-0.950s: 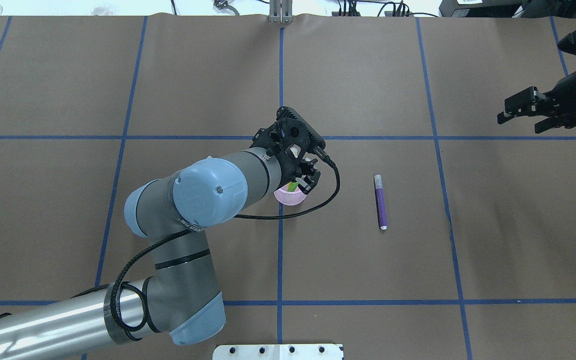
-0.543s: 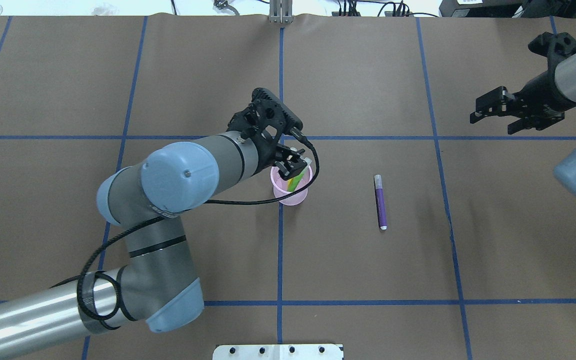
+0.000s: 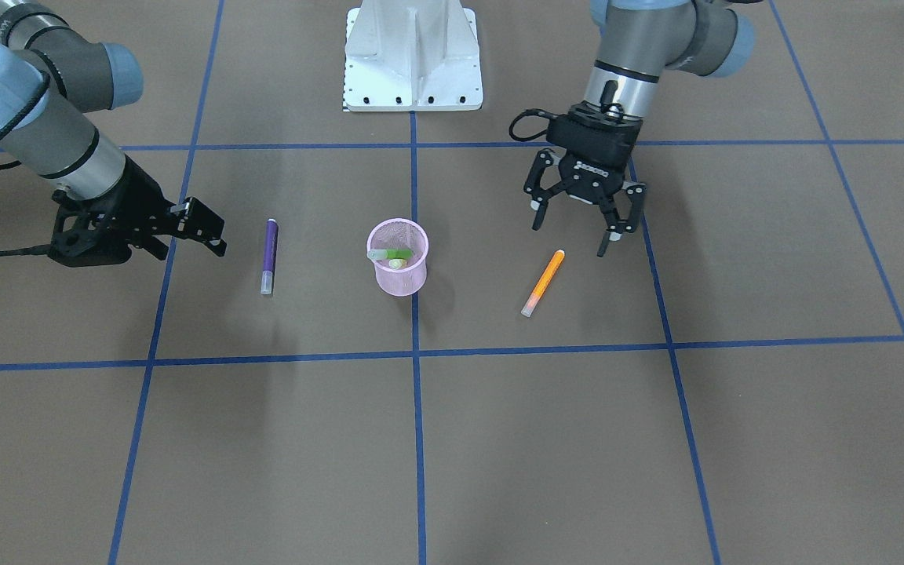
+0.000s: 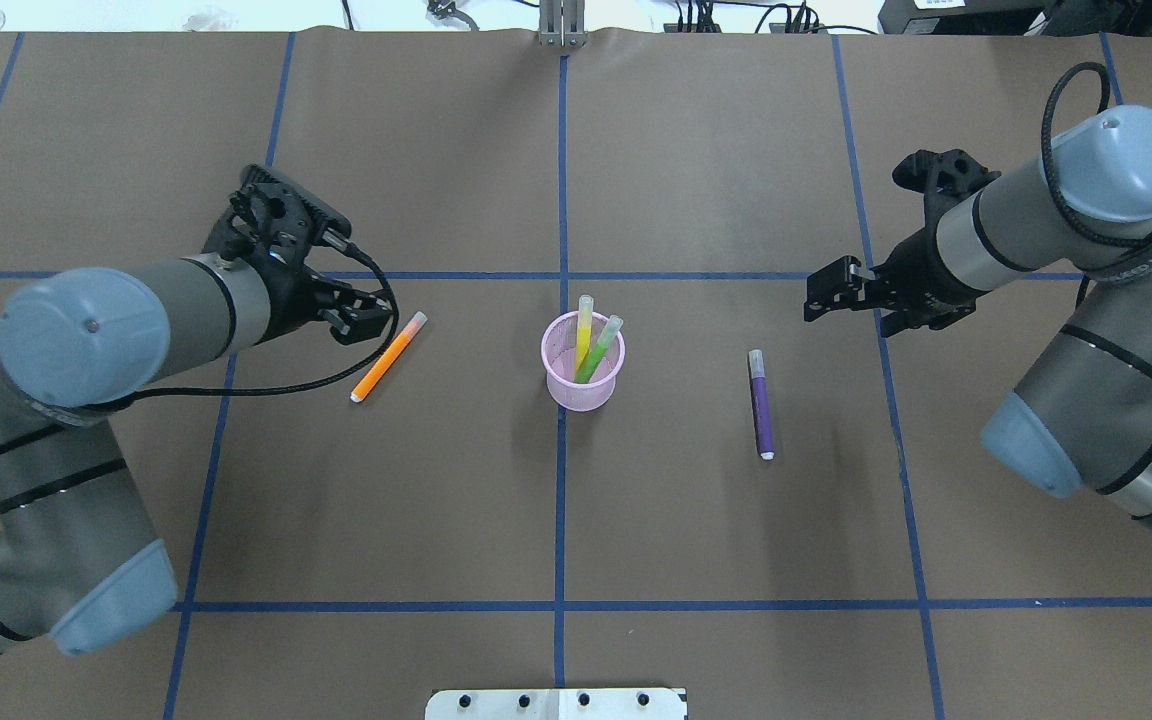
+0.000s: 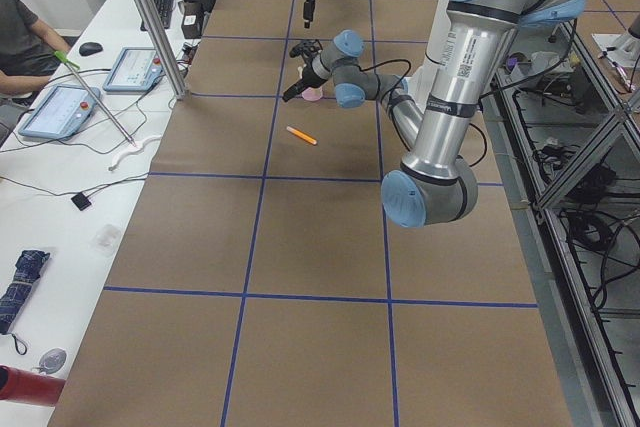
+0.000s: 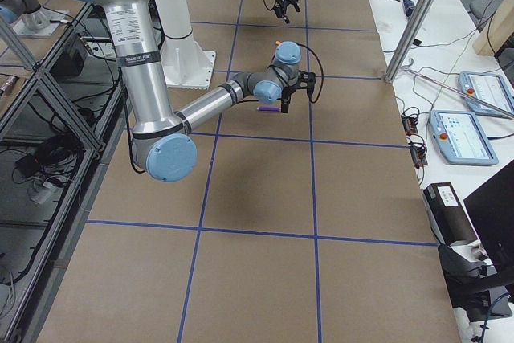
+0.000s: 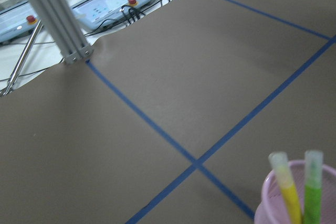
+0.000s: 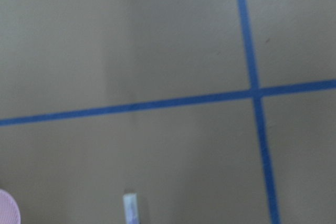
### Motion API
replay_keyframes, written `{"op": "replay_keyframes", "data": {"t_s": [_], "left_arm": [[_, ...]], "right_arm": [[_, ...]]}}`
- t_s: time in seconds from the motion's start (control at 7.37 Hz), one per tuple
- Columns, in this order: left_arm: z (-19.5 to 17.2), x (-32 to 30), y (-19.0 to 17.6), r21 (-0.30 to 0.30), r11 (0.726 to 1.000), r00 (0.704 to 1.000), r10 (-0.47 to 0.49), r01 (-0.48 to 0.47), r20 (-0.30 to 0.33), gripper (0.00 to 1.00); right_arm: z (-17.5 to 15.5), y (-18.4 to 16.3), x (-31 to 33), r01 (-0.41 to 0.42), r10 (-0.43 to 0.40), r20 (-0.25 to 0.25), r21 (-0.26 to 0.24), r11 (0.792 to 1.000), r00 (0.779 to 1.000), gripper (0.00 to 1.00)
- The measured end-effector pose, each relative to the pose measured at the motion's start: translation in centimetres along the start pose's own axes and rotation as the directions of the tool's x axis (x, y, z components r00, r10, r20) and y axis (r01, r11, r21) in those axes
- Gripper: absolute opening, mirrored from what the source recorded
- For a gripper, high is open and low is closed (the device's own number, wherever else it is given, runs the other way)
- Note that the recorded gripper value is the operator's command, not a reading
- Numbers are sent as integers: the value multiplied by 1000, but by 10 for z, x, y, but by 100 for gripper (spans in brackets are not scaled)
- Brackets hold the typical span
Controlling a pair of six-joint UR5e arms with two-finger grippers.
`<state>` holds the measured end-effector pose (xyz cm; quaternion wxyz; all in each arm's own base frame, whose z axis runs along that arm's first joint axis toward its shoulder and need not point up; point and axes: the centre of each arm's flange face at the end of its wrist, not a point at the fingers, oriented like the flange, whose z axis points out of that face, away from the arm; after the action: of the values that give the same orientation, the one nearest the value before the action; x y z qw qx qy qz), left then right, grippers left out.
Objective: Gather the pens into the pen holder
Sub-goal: 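Withdraw the left gripper while the right gripper reaches to the purple marker, then lower the right gripper onto the purple marker and grasp it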
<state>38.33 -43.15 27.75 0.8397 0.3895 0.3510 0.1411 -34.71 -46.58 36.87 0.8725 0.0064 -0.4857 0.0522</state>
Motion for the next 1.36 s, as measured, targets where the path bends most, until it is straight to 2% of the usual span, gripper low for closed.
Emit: {"op": "replay_keyframes", "data": {"t_s": [0.14, 0.27, 0.41, 0.54, 0.68, 0.95, 1.22, 1.36], "left_arm": [[-3, -31, 8, -100, 993, 997, -53, 58, 50, 99], [-7, -56, 11, -171, 979, 990, -94, 111, 101, 99], [-12, -79, 12, -232, 958, 983, -141, 166, 120, 99], [-16, -99, 14, -303, 927, 974, -193, 220, 117, 99], [-21, -112, 15, -357, 898, 966, -235, 258, 108, 99], [-27, -122, 14, -393, 870, 954, -282, 298, 100, 99], [-28, -123, 13, -391, 861, 945, -308, 324, 105, 99], [-30, -122, 12, -388, 859, 942, -317, 333, 107, 99]], "right_arm": [[20, 19, -11, 20, -20, -19, -17, 1000, 1000, 95], [38, 35, -22, 31, -33, -51, -34, 999, 998, 89], [49, 42, -40, 23, -29, -99, -60, 998, 995, 85], [57, 41, -62, 8, -22, -155, -89, 996, 988, 81], [67, 36, -73, 7, -30, -190, -120, 993, 981, 79], [90, 18, -69, 34, -79, -211, -209, 977, 974, 73], [106, -1, -70, 31, -90, -209, -266, 963, 974, 59], [108, -7, -69, 29, -90, -206, -279, 960, 974, 51]]}}
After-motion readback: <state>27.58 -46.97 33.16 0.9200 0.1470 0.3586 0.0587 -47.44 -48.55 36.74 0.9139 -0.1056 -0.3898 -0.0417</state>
